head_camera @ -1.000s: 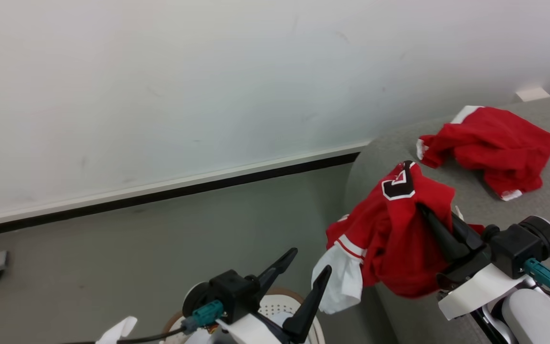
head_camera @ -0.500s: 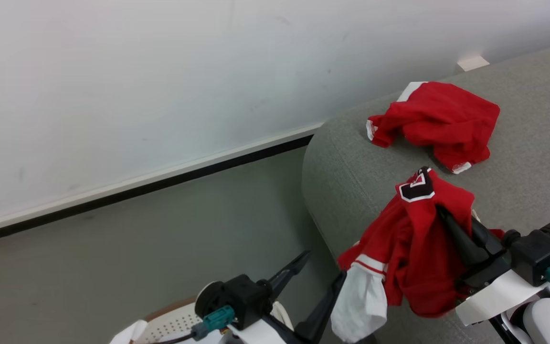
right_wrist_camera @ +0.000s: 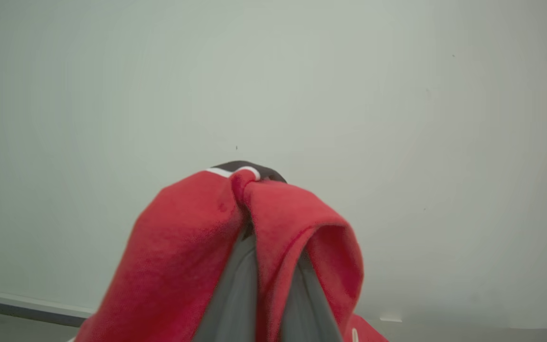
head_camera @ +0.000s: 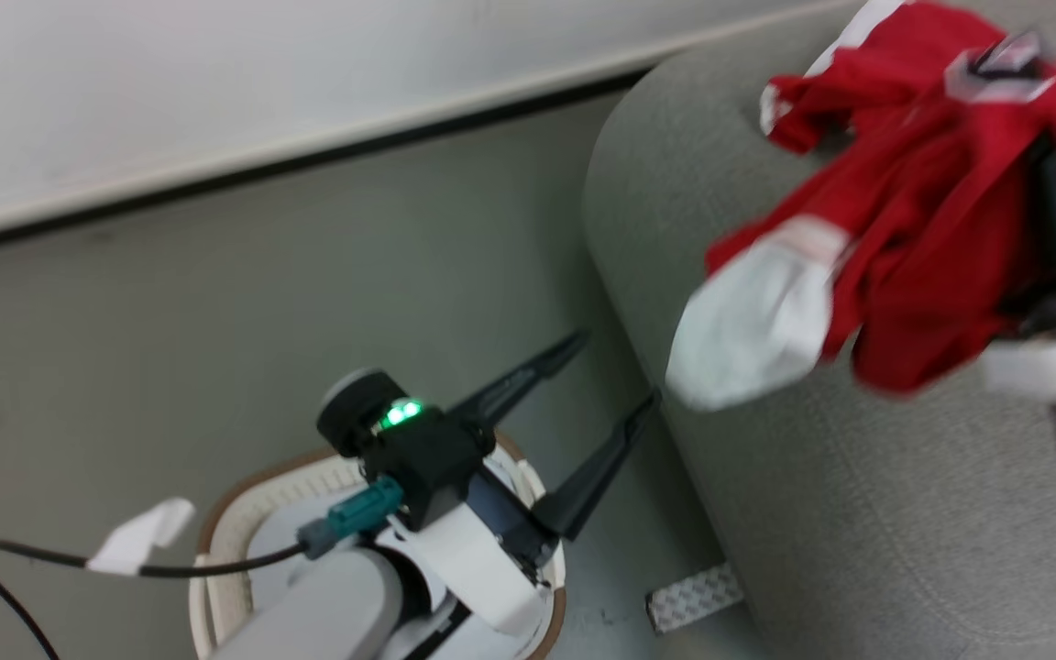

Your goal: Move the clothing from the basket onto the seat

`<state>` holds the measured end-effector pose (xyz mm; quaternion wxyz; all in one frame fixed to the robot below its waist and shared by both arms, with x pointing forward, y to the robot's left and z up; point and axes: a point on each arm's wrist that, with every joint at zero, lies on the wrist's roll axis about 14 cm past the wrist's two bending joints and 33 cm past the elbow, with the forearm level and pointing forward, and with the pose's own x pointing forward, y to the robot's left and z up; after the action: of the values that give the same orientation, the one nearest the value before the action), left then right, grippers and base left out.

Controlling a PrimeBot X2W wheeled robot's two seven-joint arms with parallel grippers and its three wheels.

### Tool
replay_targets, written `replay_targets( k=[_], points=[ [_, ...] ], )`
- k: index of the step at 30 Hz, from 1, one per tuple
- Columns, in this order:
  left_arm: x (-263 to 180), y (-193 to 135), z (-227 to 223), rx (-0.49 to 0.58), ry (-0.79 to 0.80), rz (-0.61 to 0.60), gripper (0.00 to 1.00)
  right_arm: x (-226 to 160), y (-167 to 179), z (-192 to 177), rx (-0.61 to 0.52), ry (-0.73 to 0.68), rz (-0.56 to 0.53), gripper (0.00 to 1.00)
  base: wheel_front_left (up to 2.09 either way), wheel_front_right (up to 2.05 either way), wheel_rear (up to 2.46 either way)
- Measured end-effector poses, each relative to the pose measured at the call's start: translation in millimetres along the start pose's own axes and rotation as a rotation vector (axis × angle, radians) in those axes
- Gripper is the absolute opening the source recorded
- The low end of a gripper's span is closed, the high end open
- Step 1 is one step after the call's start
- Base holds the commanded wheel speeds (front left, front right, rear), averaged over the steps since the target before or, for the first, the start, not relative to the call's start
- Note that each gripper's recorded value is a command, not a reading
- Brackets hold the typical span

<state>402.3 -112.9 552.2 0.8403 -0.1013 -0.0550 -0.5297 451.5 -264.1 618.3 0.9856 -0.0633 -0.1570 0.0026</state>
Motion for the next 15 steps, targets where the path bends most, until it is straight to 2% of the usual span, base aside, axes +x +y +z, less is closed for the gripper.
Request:
replay_targets(
  k=[8, 13, 15],
  points=[
    [-5, 73, -34, -0.030, 0.018, 0.068, 1.00, 98, -81, 32, -0.153, -0.142, -0.221, 0.00, 0.00, 0.00, 0.00],
    [-20, 102, -66, -0.075, 0.057, 0.120, 1.00, 122, -142, 30, -0.233, -0.121, -0.409, 0.00, 0.00, 0.00, 0.00],
    [-25, 110, -75, -0.087, 0.064, 0.137, 1.00, 122, -165, 17, -0.265, -0.076, -0.482, 0.00, 0.00, 0.00, 0.00]
  ],
)
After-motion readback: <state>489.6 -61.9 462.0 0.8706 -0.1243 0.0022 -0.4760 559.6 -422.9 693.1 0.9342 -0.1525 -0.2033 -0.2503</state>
